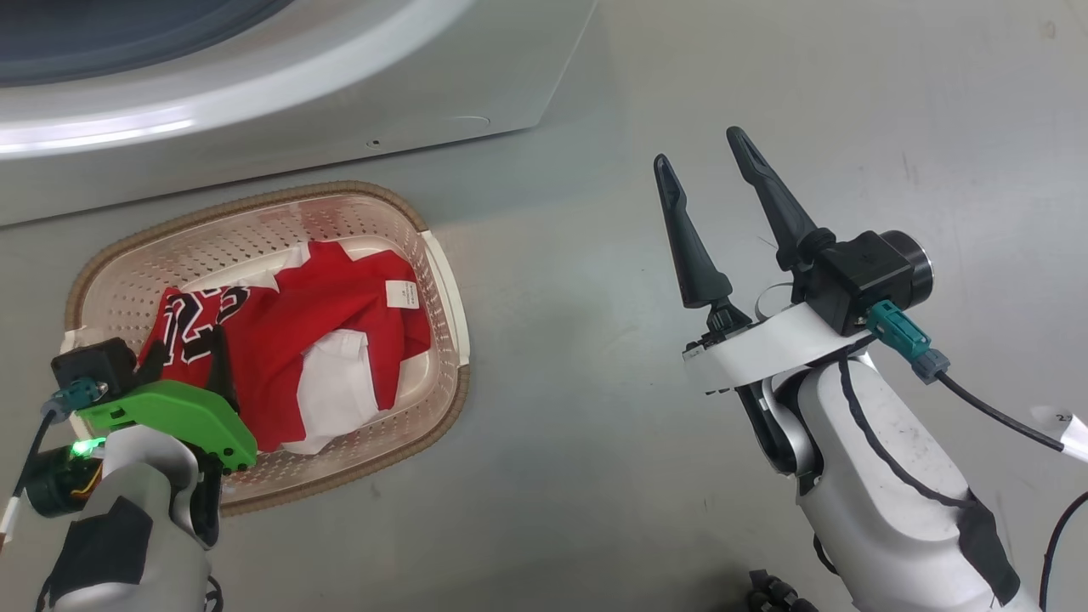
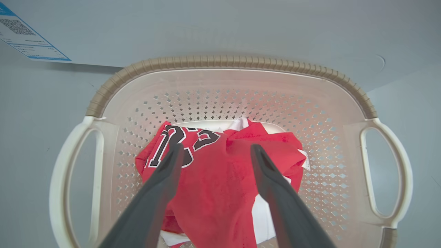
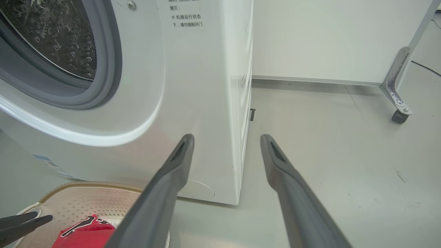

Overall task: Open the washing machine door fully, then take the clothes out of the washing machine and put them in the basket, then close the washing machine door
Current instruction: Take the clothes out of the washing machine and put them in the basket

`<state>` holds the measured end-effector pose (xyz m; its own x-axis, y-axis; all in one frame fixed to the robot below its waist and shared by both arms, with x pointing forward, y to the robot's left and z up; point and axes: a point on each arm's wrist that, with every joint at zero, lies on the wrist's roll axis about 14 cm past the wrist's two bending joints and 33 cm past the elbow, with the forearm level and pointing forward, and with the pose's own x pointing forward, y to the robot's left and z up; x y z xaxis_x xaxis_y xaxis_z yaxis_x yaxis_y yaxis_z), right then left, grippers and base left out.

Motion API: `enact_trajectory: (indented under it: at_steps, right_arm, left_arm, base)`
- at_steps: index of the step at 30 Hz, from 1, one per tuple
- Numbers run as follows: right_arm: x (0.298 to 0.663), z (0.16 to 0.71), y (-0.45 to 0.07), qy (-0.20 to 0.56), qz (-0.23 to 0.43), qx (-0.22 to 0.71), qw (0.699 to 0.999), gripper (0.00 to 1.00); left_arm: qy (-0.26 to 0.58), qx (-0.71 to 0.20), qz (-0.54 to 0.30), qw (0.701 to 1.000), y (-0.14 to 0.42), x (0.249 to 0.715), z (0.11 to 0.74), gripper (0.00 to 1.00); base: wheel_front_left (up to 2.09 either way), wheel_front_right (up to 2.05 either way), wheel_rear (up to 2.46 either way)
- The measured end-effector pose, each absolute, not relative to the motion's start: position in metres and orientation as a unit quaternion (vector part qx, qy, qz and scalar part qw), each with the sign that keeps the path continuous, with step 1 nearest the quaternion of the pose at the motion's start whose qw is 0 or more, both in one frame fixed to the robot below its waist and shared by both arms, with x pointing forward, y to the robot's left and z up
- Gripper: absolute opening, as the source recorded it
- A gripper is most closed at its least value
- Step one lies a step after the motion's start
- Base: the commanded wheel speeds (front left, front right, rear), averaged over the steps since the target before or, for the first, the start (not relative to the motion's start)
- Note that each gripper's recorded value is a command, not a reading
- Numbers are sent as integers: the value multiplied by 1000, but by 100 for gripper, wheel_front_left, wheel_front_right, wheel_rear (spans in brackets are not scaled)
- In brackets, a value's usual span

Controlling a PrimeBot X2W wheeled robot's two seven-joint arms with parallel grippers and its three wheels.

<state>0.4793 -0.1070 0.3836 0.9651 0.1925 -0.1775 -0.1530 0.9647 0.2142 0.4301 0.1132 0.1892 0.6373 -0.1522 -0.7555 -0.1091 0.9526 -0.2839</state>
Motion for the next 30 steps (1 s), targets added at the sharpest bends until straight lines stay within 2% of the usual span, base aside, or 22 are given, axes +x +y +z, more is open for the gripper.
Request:
enact_trajectory:
  at_steps: [15,21,26,30]
  right_arm:
    - [478,418,-120,64,68,94,991,100]
    - [466,426,-121,63,65,95,991,100]
    - [457,437,-124,54,59,95,992,100]
    - [448,443,-125,51,58,96,992,100]
  left_arm:
    - [296,-165,-24,940,117,472,267,100]
    - [225,-154,-38,961,121,492,318,100]
    - [131,-147,-48,979,128,514,382,100]
    - [83,-123,-50,988,137,512,418,100]
  base:
    - [0,0,0]
    - [0,0,0]
    - [0,0,0]
    - [0,0,0]
